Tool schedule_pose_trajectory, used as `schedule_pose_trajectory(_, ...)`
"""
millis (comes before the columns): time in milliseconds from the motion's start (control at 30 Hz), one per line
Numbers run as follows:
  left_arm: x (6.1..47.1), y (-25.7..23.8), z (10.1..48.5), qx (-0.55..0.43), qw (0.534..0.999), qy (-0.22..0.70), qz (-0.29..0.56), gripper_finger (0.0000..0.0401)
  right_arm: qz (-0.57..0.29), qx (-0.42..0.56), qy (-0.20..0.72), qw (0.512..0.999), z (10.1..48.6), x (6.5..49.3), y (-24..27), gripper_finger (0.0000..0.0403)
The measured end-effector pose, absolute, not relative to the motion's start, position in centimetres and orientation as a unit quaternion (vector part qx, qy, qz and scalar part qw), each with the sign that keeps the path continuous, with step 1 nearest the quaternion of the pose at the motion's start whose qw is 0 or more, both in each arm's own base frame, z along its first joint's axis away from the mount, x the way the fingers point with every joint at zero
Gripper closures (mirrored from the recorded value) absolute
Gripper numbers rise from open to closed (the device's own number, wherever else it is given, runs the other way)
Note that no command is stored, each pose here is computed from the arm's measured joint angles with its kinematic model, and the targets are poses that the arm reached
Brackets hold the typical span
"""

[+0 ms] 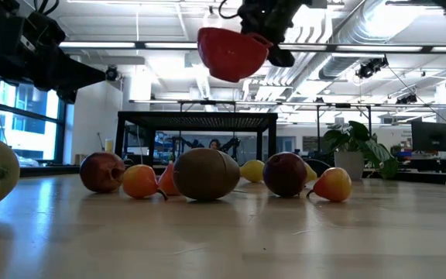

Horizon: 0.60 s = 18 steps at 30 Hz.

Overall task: Pick & Place Fruit
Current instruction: Put the colander on the shelf

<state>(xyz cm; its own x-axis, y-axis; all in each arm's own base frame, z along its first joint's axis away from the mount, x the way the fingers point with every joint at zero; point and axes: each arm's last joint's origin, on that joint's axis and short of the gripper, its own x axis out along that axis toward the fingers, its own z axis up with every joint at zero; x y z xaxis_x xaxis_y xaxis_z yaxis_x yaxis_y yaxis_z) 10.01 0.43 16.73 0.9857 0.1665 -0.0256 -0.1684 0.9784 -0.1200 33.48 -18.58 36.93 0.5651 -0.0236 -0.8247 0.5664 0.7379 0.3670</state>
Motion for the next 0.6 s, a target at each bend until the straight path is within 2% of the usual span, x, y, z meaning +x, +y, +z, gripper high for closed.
schedule_pose_trajectory(267, 10.0, 0.5, 16.8, -0.054, 0.995, 0.005, 0.088, 0.0401, -0.194, 0.302, 0.426, 0.830, 38.0, 34.4, -22.1, 0.0399)
schedule_pose_trajectory(600, 10.0, 0.5, 16.8, -0.054, 0.995, 0.004, 0.088, 0.0401, -0.217, 0.313, 0.426, 0.821, 38.1, 33.4, -23.6, 0.0399)
